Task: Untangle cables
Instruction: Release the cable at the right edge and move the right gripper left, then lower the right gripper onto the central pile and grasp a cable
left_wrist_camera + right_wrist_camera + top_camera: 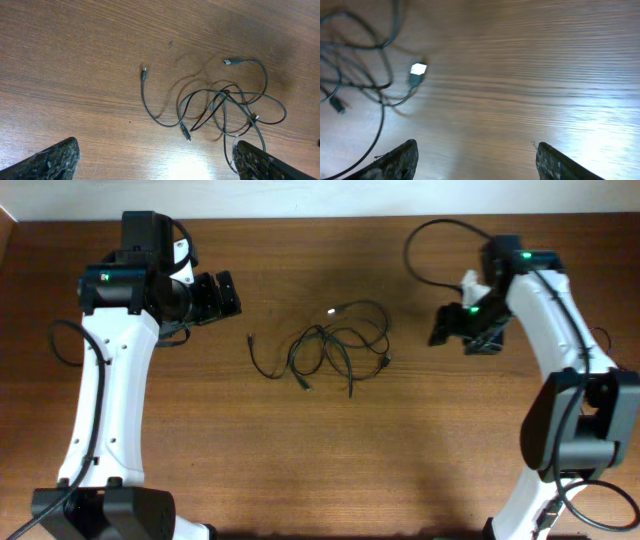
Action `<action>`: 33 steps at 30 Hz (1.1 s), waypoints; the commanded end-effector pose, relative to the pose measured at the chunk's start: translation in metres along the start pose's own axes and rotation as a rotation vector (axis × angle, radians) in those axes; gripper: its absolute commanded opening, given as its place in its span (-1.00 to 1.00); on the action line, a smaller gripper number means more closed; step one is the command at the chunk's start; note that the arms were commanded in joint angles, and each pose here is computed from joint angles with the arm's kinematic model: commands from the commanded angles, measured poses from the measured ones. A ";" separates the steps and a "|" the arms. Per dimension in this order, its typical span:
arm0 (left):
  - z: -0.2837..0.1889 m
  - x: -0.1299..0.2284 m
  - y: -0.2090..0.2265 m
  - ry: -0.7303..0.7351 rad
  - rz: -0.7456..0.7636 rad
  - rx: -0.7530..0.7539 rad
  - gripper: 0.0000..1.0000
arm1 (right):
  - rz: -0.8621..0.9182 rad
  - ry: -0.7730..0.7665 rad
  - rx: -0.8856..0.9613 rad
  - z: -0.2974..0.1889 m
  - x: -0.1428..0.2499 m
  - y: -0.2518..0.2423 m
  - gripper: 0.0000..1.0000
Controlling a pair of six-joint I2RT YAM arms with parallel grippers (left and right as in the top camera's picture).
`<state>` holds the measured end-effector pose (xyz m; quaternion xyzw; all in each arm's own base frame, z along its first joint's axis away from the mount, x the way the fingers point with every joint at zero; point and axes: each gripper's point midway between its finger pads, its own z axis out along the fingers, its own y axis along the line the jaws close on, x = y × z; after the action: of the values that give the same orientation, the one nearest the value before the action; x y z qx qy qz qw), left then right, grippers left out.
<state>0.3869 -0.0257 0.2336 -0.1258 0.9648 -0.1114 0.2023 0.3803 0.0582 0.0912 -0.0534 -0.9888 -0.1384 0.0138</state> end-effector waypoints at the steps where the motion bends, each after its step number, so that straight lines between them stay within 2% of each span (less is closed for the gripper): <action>1: -0.001 -0.003 0.000 -0.008 -0.003 -0.003 0.98 | -0.064 -0.017 -0.009 -0.001 0.005 0.035 0.55; 3: -0.001 -0.003 0.000 -0.008 -0.003 -0.003 0.98 | -0.110 -0.007 -0.009 0.004 0.011 0.051 0.64; 8: -0.001 -0.003 0.000 -0.008 -0.003 -0.003 0.98 | -0.208 -0.032 -0.020 0.014 0.013 0.086 0.65; 11: -0.001 -0.003 0.000 -0.008 -0.003 -0.003 0.98 | -0.183 -0.093 -0.038 0.018 0.003 0.106 0.67; 16: -0.001 -0.003 0.001 -0.009 -0.003 -0.003 0.98 | 0.148 -0.143 -0.096 0.019 -0.008 0.127 0.61; 17: -0.001 -0.003 0.000 -0.008 -0.003 -0.003 0.98 | 0.192 -0.149 -0.109 0.019 -0.009 0.132 0.72; 22: -0.001 -0.003 0.000 -0.009 -0.003 -0.003 0.98 | 0.351 -0.164 -0.151 0.020 -0.012 0.148 0.73; 25: -0.001 -0.003 0.001 -0.009 -0.003 -0.003 0.98 | 0.512 -0.169 -0.189 0.020 -0.015 0.158 0.73; 31: -0.001 -0.003 0.001 -0.009 -0.003 -0.003 0.98 | 0.682 -0.197 -0.271 0.017 -0.029 0.173 0.73; 33: -0.001 -0.003 0.001 -0.009 -0.003 -0.003 0.98 | 0.713 -0.203 -0.276 0.019 -0.031 0.175 0.60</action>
<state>0.3869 -0.0257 0.2336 -0.1258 0.9648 -0.1114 0.2023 0.4287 0.2211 0.1119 -0.3632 -0.8985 -0.2418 -0.0476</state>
